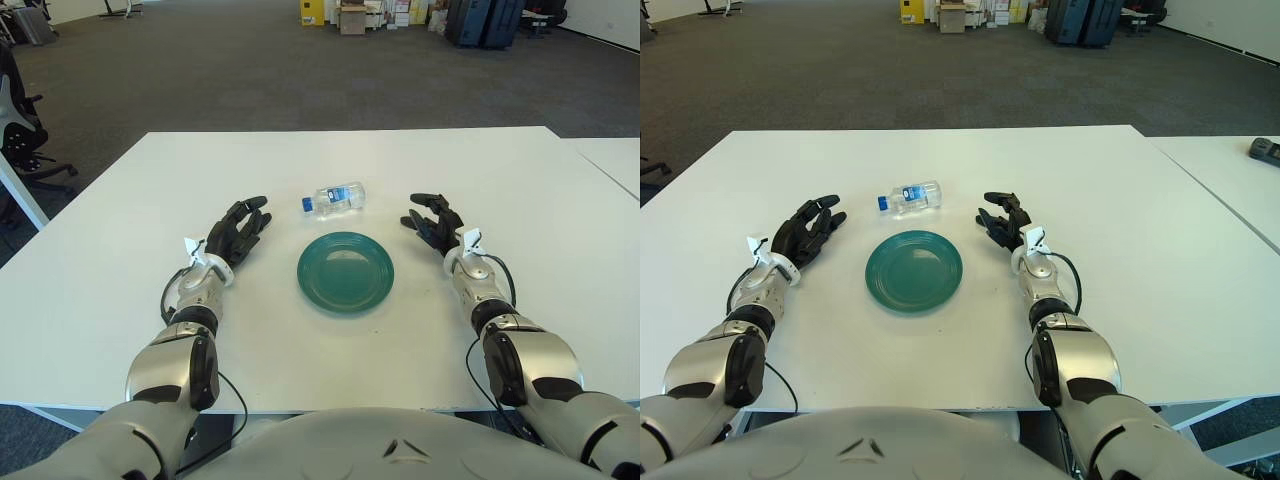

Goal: Put the bottle into the plate.

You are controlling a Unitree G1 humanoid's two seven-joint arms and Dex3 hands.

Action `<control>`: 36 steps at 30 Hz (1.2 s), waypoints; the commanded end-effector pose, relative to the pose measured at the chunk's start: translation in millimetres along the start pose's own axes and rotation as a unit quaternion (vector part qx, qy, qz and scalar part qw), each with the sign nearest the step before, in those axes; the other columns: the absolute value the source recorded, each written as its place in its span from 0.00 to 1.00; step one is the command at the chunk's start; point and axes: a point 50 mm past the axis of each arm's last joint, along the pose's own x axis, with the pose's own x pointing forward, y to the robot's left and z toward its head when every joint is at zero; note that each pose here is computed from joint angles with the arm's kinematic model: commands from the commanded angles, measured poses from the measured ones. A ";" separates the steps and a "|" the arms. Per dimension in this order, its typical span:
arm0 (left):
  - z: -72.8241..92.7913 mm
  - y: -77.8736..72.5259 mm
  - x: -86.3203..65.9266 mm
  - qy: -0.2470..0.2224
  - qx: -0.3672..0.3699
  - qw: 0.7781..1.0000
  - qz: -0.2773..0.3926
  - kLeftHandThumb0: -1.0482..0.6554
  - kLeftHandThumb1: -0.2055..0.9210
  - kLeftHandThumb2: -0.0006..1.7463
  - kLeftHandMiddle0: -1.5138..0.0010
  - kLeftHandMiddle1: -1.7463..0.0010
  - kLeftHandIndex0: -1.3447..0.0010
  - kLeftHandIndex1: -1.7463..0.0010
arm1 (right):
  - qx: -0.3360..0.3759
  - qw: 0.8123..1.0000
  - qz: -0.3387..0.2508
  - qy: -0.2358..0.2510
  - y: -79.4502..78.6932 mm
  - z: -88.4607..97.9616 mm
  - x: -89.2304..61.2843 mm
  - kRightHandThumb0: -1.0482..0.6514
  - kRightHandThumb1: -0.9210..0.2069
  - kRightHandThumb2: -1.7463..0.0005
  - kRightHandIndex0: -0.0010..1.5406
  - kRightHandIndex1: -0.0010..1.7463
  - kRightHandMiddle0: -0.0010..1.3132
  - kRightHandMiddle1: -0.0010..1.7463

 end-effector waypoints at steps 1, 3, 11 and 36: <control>-14.6 -5.1 -1.9 0.039 -0.009 0.999 -0.002 0.27 0.98 0.30 0.66 0.65 0.77 0.43 | -0.012 0.999 -0.002 0.050 -3.5 -21.4 -10.6 0.32 0.04 0.79 0.38 0.37 0.07 0.59; -14.7 -5.4 -1.8 0.039 -0.010 0.999 -0.002 0.27 0.99 0.30 0.66 0.65 0.77 0.43 | -0.017 0.999 -0.004 0.048 -3.7 -21.1 -10.6 0.33 0.05 0.79 0.38 0.37 0.07 0.59; -16.1 -7.6 -1.4 0.039 -0.011 0.999 -0.002 0.27 0.99 0.29 0.65 0.65 0.77 0.43 | -0.029 0.999 -0.007 0.045 -5.7 -21.1 -11.6 0.33 0.10 0.75 0.38 0.37 0.08 0.59; -25.2 -34.4 6.6 0.035 -0.025 0.999 -0.012 0.29 0.99 0.30 0.65 0.65 0.77 0.43 | -0.145 0.987 -0.059 -0.035 -27.6 59.6 28.3 0.37 0.23 0.64 0.34 0.41 0.06 0.64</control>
